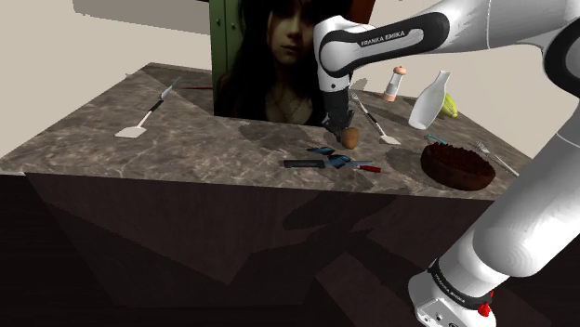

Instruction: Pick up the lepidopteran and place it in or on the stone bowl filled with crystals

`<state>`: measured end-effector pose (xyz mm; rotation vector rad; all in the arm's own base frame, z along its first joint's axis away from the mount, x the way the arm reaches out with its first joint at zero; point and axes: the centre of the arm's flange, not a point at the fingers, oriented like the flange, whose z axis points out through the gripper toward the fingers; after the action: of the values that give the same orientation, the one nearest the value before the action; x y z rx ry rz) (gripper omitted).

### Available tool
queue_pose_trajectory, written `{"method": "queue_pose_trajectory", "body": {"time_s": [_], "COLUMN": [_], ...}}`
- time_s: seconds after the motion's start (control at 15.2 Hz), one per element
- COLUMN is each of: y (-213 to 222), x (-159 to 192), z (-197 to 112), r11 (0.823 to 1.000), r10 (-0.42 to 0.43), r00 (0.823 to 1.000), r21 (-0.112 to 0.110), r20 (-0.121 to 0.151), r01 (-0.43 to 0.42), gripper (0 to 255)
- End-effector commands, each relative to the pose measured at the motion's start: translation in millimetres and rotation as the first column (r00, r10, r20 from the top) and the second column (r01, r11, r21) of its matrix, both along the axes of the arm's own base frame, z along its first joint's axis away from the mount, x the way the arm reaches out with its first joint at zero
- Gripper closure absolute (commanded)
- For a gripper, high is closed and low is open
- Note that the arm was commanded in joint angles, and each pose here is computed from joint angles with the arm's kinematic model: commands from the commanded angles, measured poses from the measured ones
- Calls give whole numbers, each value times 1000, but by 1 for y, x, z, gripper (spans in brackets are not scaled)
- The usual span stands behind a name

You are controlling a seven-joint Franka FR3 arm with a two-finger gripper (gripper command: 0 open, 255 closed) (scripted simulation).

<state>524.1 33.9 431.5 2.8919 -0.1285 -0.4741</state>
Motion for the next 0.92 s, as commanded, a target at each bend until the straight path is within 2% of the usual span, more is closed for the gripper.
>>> {"method": "queue_pose_trajectory", "body": {"time_s": [0.0, 0.07, 0.2, 0.33, 0.59, 0.86], "y": [0, 0, 6, 13, 31, 32], "x": [0, 0, -28, -56, -109, -111], "z": [0, 0, 6, 12, 18, -3], "r11": [1000, 1000, 997, 987, 951, 951], "r10": [0, 0, -62, -126, -255, -255], "r00": [1000, 1000, 996, 986, 945, 945], "r21": [0, 0, 54, 111, 228, 228], "r20": [0, 0, 58, 113, 206, 206], "r01": [0, 0, 59, 114, 207, 207], "gripper": [255, 0, 0, 0, 0, 0]}}
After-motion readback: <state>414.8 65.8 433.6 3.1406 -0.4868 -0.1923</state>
